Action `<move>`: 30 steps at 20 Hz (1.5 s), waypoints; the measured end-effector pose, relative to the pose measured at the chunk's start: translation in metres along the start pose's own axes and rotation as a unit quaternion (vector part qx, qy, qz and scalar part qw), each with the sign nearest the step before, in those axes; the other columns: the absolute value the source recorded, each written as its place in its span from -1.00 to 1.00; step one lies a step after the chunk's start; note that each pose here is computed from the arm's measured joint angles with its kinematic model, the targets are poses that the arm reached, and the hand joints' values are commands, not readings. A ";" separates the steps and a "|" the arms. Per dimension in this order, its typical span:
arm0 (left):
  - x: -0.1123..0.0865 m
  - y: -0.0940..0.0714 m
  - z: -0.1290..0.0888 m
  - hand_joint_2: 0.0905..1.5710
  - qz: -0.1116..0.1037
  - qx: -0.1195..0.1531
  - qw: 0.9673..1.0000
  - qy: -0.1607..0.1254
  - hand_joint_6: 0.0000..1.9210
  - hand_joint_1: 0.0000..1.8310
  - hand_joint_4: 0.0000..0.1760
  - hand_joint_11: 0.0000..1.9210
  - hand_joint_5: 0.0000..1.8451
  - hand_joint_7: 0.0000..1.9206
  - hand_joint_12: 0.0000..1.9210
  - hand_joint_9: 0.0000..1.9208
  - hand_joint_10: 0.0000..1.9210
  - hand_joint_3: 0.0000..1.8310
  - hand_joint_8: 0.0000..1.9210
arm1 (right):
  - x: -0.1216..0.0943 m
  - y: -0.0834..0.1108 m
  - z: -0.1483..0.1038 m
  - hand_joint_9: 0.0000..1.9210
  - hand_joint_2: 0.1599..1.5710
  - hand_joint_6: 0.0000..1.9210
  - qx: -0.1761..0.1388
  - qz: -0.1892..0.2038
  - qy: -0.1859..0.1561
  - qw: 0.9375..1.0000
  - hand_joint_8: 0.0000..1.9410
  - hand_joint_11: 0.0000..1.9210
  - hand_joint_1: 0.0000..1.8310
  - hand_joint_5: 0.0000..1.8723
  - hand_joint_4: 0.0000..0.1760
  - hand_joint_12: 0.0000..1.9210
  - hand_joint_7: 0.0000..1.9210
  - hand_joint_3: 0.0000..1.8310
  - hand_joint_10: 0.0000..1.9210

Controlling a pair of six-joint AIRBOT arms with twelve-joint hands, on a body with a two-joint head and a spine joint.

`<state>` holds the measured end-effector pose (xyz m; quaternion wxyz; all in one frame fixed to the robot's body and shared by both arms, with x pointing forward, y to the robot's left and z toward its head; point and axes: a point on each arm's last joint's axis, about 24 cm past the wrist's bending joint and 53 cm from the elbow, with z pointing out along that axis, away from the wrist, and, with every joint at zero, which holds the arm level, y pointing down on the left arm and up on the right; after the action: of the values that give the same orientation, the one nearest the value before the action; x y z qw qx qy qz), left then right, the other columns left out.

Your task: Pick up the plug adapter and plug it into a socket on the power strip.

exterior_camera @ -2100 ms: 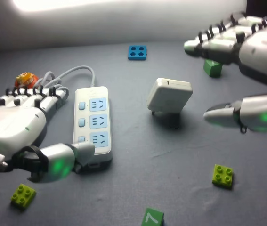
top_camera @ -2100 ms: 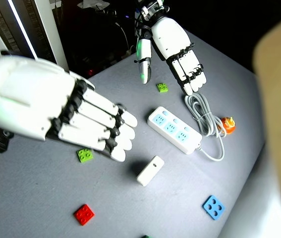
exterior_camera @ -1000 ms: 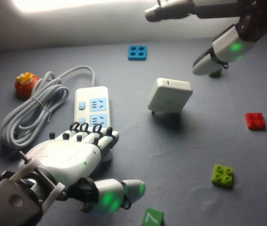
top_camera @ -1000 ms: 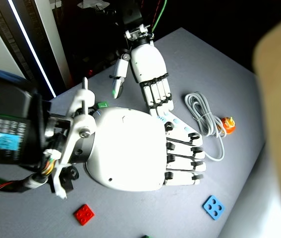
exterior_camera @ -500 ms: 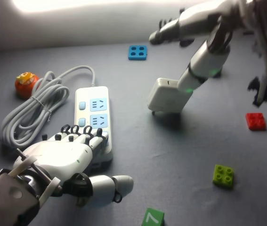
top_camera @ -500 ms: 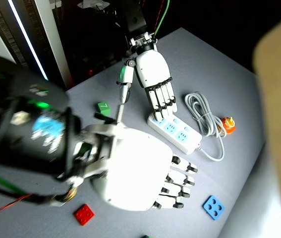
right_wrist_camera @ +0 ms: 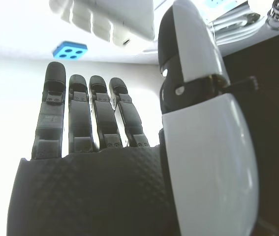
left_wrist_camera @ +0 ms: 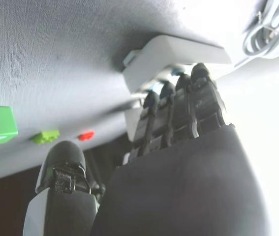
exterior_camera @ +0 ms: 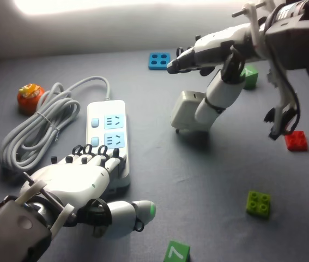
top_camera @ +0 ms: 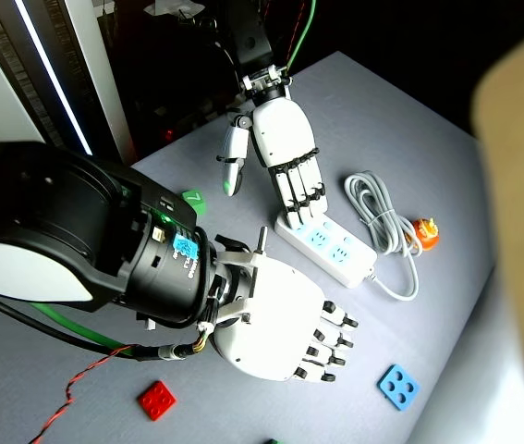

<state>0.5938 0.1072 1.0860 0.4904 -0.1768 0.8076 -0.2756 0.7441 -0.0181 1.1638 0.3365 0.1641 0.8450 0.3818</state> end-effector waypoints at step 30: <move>0.002 0.002 0.000 0.53 -0.015 -0.003 1.000 0.002 -1.00 -1.00 -1.00 -1.00 -0.99 -1.00 -1.00 -1.00 -1.00 -1.00 -1.00 | 0.010 -0.027 0.042 -0.90 0.13 -1.00 0.019 -0.004 -0.007 1.000 -1.00 -1.00 0.34 -0.91 -1.00 -0.22 -0.91 -1.00 -0.99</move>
<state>0.5927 0.1083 1.0836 0.4840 -0.1900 0.8068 -0.2805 0.7652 -0.0077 1.1190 0.3405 0.1694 0.8506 0.3632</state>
